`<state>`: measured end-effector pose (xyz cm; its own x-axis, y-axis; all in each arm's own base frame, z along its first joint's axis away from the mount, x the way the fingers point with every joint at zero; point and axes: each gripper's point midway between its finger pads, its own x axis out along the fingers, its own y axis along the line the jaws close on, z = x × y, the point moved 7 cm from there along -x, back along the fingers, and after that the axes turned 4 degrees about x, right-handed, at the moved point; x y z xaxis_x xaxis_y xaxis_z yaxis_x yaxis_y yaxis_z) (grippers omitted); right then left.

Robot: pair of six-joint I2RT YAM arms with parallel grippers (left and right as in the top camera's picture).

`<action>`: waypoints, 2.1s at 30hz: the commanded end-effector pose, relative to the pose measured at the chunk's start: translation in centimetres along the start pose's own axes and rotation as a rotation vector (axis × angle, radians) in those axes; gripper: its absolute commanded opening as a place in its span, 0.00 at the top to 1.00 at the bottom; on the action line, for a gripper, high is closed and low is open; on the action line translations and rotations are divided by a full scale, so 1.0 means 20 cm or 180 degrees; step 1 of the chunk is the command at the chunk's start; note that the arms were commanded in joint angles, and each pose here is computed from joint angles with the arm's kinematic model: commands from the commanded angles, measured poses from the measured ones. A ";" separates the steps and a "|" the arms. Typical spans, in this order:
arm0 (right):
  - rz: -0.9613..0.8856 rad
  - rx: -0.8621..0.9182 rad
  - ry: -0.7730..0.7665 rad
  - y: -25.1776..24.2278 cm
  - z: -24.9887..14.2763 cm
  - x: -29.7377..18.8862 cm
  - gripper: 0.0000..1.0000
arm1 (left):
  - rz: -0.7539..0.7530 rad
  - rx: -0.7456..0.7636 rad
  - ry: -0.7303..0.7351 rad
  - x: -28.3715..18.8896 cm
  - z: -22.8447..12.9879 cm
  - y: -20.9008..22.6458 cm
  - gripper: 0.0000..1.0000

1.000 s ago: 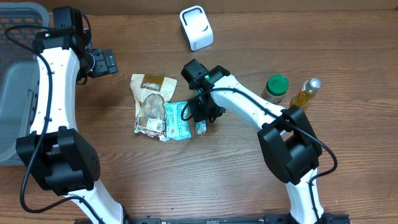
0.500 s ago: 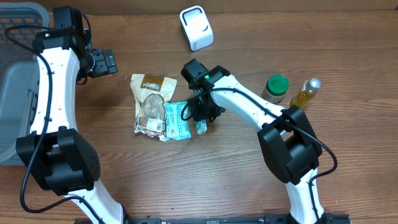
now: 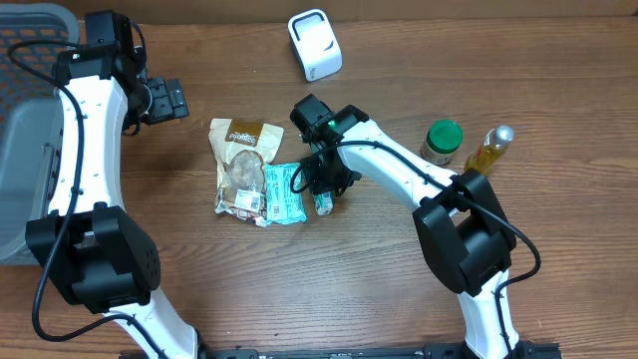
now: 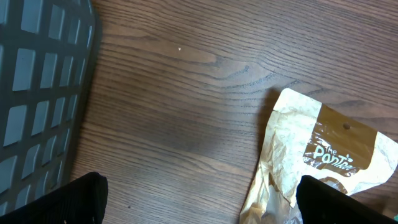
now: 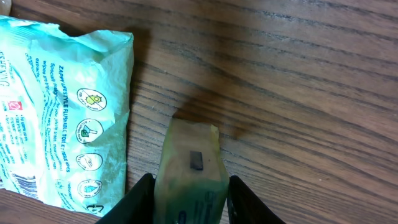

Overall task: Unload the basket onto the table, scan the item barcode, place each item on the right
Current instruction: 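Lower the right gripper onto the small green tube and grasp it, then lift the green tube and carry it toward the white scanner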

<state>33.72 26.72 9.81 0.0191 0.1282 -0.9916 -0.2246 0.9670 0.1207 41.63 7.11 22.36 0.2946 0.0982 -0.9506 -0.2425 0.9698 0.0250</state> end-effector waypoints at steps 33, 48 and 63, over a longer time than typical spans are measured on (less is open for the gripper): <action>-0.0770 0.0420 -0.0388 -0.35 0.18 -0.25 0.84 | 0.0015 0.0078 -0.0070 -0.04 0.01 -0.01 0.00; -0.0765 0.0449 -0.0408 -0.38 0.18 -0.19 0.82 | 0.0015 0.0078 -0.0070 -0.04 0.01 -0.01 0.00; -0.0753 0.0450 -0.0438 -0.38 0.19 -0.17 0.43 | 0.0015 0.0078 -0.0070 -0.04 0.01 -0.01 0.00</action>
<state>38.91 19.99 12.00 0.1695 -0.0807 -0.9822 -0.0665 0.9934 -0.0931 41.63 7.11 22.36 0.2946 0.0982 -0.9506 -0.2425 0.9698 0.0250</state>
